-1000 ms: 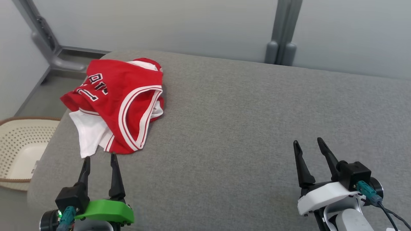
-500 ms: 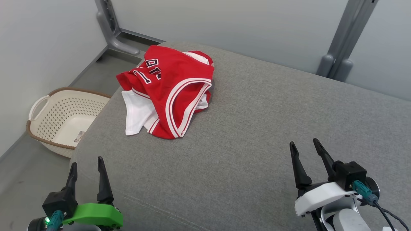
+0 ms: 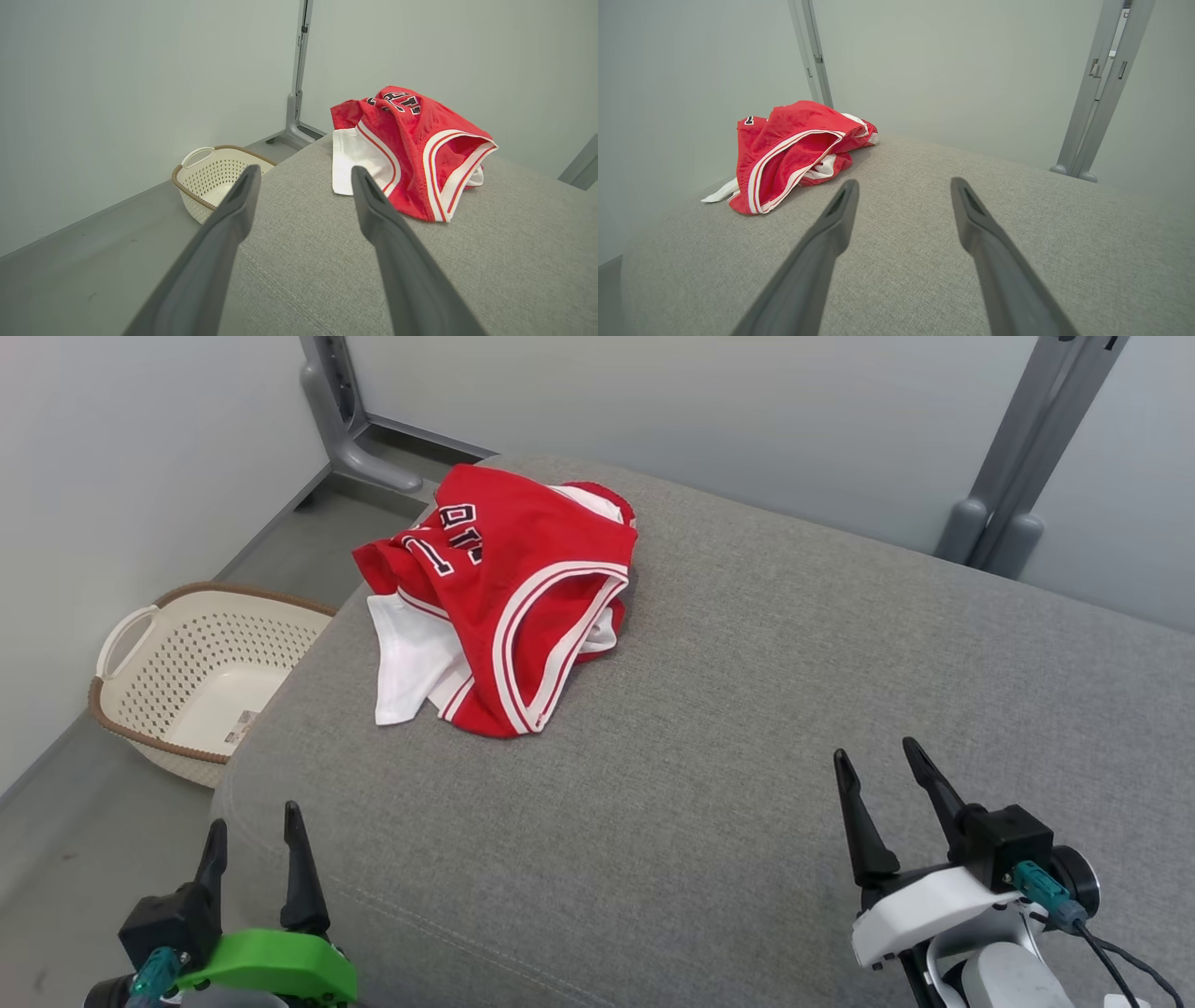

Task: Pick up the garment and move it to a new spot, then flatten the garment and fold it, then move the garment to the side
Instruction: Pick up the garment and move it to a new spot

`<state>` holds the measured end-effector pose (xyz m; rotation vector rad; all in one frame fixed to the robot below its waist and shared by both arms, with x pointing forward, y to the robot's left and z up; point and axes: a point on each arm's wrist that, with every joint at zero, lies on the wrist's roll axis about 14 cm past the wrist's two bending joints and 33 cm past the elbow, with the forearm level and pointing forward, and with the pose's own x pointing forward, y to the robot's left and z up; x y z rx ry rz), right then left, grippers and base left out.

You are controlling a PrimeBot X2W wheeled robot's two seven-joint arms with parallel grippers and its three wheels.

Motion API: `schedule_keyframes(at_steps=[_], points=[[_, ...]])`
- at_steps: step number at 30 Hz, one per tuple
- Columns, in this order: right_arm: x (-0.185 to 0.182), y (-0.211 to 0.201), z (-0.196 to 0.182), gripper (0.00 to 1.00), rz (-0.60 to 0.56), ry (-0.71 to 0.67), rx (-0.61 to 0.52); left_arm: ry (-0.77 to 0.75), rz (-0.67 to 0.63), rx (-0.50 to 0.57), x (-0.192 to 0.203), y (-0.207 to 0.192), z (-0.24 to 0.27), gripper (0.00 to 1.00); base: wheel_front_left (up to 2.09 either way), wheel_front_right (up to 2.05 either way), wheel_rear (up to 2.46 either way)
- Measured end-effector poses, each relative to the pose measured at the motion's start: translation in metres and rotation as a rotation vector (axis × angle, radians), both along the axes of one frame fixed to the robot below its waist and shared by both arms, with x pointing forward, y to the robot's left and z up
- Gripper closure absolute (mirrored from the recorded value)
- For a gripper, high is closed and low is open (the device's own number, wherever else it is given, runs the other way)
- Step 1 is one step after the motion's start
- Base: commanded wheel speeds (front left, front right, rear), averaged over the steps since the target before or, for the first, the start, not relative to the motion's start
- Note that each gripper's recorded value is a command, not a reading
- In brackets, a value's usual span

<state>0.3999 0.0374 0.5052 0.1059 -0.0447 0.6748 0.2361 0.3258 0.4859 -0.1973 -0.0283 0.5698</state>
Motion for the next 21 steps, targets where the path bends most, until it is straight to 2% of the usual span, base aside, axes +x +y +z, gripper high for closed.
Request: schedule_keyframes(at_steps=[3,7,11,21], points=[[0.002,-0.003,-0.003,0.00,-0.007,0.001,-0.011,0.035,-0.045,-0.021,0.013,-0.005,-0.005,0.00,0.00,0.00,0.00],[0.006,-0.004,-0.004,0.00,-0.011,-0.002,-0.025,0.015,-0.105,-0.044,0.048,-0.003,0.010,0.00,0.00,0.00,0.00],[0.013,-0.003,-0.004,0.00,-0.010,-0.007,-0.043,0.065,-0.175,-0.129,0.086,-0.003,0.005,0.00,0.00,0.00,0.00],[0.040,-0.025,-0.007,0.00,-0.077,-0.024,-0.102,0.102,-0.221,-0.341,0.187,0.006,0.008,0.00,0.00,0.00,0.00]])
